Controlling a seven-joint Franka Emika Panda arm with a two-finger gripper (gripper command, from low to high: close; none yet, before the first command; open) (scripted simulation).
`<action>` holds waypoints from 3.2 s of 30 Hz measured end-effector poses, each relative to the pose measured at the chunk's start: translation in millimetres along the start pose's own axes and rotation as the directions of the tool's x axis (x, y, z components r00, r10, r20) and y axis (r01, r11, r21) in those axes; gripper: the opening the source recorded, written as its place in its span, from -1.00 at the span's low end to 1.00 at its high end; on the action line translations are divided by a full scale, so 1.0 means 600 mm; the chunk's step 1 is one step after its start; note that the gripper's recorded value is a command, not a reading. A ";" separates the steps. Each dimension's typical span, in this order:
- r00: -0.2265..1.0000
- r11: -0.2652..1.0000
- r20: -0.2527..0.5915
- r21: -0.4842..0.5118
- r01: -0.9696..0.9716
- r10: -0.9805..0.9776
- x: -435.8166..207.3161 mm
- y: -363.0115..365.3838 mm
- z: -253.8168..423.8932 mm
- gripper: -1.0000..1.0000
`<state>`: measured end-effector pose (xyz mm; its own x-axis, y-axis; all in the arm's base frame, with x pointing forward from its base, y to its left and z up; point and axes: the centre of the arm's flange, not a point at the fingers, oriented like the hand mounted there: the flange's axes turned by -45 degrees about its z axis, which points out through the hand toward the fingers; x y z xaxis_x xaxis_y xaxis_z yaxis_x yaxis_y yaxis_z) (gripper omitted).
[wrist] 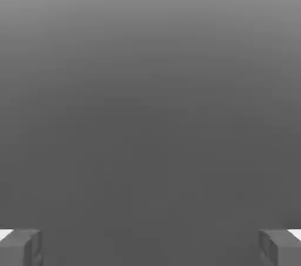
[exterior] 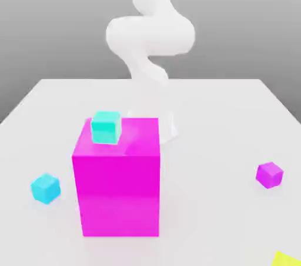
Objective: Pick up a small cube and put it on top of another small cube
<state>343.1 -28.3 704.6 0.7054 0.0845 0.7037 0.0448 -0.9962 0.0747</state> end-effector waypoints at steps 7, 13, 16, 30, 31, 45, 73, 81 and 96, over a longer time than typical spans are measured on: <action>0.958 0.959 0.071 -0.023 0.282 -0.280 -0.053 0.123 0.027 0.00; 0.854 0.863 0.141 0.014 0.504 -0.501 -0.110 0.214 0.067 0.00; 0.779 0.795 0.171 0.053 0.604 -0.604 -0.142 0.253 0.093 0.00; 0.261 0.293 0.137 0.345 0.892 -0.955 -0.321 0.377 0.254 0.00; 0.218 0.247 0.120 0.367 0.897 -0.969 -0.336 0.382 0.267 0.00; -0.354 -0.463 -0.302 0.508 0.726 -0.885 -0.547 0.381 0.452 0.00; -0.572 -0.845 -0.626 0.330 0.421 -0.530 -0.772 0.314 0.632 -1.00; -0.573 -0.847 -0.628 0.329 0.418 -0.527 -0.771 0.316 0.628 -1.00; -0.573 -0.849 -0.632 0.323 0.417 -0.522 -0.710 0.324 0.562 -1.00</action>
<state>289.8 -265.2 181.5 -0.8745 0.4849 0.0039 0.4849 0.8745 0.0017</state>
